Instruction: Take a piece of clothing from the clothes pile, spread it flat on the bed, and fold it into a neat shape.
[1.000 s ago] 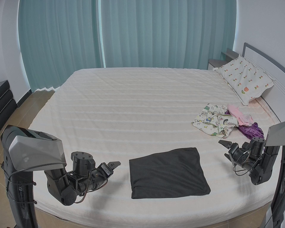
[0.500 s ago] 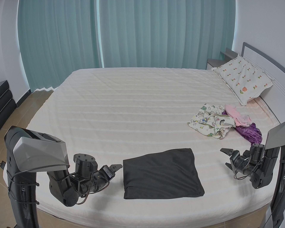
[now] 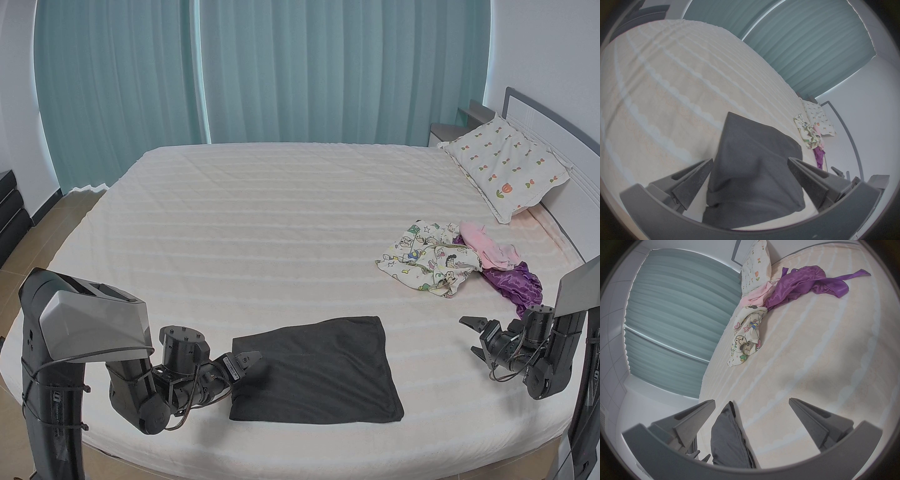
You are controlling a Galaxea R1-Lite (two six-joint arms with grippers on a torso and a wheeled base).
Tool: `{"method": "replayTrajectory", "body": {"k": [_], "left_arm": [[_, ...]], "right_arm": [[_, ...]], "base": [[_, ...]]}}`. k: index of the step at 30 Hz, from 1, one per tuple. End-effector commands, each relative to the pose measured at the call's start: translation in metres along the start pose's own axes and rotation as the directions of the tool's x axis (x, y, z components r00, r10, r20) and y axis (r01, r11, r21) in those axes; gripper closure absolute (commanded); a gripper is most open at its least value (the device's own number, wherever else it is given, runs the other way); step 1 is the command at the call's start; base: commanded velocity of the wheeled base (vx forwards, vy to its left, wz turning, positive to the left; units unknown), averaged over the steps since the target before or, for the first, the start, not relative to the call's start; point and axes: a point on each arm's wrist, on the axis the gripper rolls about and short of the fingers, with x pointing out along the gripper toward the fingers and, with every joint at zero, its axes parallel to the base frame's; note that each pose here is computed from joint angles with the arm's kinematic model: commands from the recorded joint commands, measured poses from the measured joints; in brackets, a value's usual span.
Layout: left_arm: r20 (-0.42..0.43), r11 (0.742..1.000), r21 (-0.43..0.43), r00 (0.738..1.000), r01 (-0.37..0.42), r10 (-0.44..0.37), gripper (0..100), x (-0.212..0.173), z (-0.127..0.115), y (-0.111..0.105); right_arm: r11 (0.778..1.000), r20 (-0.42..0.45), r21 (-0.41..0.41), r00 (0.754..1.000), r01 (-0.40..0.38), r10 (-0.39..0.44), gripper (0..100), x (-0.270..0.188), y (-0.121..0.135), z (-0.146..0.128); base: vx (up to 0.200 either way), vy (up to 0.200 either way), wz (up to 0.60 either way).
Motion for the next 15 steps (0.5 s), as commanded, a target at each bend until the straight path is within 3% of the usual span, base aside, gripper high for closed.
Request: {"method": "replayTrajectory", "body": {"k": [1,10,15], "left_arm": [[-0.017,1.0,0.003,0.999,-0.03,0.03,0,0.004,-0.005,0.008],[0.014,0.998,0.022,0.998,-0.064,0.064,0,0.009,-0.006,0.011],[-0.017,0.993,0.105,0.998,-0.053,0.055,0,0.01,-0.018,0.005]], "right_arm": [[1.0,-0.002,-0.015,1.0,0.005,-0.005,0,-0.002,-0.001,-0.002],[0.998,-0.017,-0.061,1.0,0.021,-0.022,0,-0.004,-0.004,-0.006],[0.998,-0.012,-0.061,1.0,0.017,-0.018,0,-0.003,-0.003,-0.005]], "base": [[0.0,0.0,0.0],[0.0,0.0,0.0],[0.0,0.0,0.0]]}}
